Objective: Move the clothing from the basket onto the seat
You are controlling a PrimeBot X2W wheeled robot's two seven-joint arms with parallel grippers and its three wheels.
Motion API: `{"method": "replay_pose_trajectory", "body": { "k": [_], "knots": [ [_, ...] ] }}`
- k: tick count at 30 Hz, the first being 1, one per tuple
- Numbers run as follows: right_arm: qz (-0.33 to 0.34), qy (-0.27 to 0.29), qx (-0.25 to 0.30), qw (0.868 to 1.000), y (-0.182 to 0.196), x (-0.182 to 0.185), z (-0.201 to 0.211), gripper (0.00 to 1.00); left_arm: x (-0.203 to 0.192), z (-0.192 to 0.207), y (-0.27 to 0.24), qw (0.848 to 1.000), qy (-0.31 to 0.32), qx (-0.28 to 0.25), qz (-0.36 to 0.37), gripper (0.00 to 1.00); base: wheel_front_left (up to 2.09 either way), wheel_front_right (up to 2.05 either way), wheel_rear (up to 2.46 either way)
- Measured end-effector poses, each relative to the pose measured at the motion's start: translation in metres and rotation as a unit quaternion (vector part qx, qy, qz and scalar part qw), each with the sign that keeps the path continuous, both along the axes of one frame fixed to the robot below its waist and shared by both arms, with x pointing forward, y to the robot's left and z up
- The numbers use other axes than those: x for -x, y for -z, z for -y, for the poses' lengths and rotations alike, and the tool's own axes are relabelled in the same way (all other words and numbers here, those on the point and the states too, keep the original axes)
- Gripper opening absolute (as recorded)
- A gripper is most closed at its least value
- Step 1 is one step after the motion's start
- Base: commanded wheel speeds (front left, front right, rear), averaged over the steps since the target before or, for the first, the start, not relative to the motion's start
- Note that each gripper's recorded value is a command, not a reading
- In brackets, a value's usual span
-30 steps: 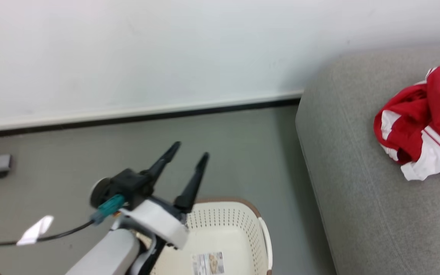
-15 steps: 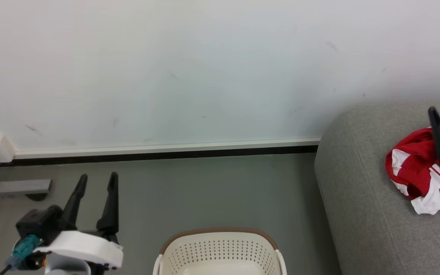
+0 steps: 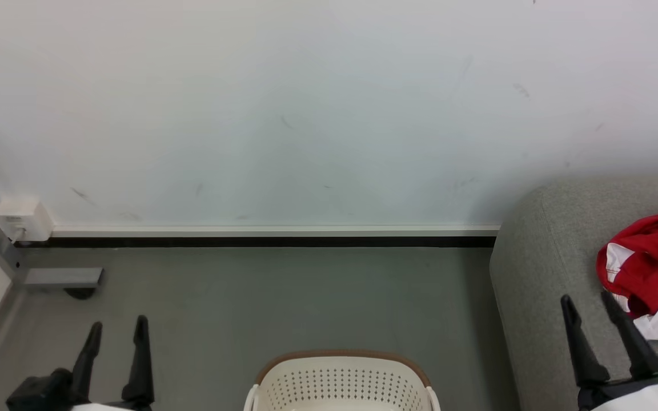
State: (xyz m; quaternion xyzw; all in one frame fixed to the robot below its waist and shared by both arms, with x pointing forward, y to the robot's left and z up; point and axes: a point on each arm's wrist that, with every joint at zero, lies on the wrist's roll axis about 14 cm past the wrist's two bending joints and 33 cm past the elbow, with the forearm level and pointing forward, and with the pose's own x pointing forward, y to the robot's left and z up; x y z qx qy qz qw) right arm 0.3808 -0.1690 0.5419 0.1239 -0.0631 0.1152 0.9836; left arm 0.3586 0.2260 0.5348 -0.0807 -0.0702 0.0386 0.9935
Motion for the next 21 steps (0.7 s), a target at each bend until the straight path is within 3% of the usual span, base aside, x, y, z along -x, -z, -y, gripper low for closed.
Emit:
{"method": "replay_pose_trajectory", "body": {
  "k": [5, 21],
  "knots": [
    [-0.047, 0.016, -0.023, 0.999, 0.035, 0.012, -0.002, 1.0, 0.003, 0.006, 0.013, 0.999, 0.006, -0.037, -0.015, 1.0, 0.0, 0.0, 0.0],
    [-0.06, 0.008, 0.007, 0.998, 0.049, 0.019, -0.016, 1.0, 0.003, 0.014, 0.022, 0.998, 0.016, -0.049, -0.02, 1.0, 0.0, 0.0, 0.0]
  ]
}}
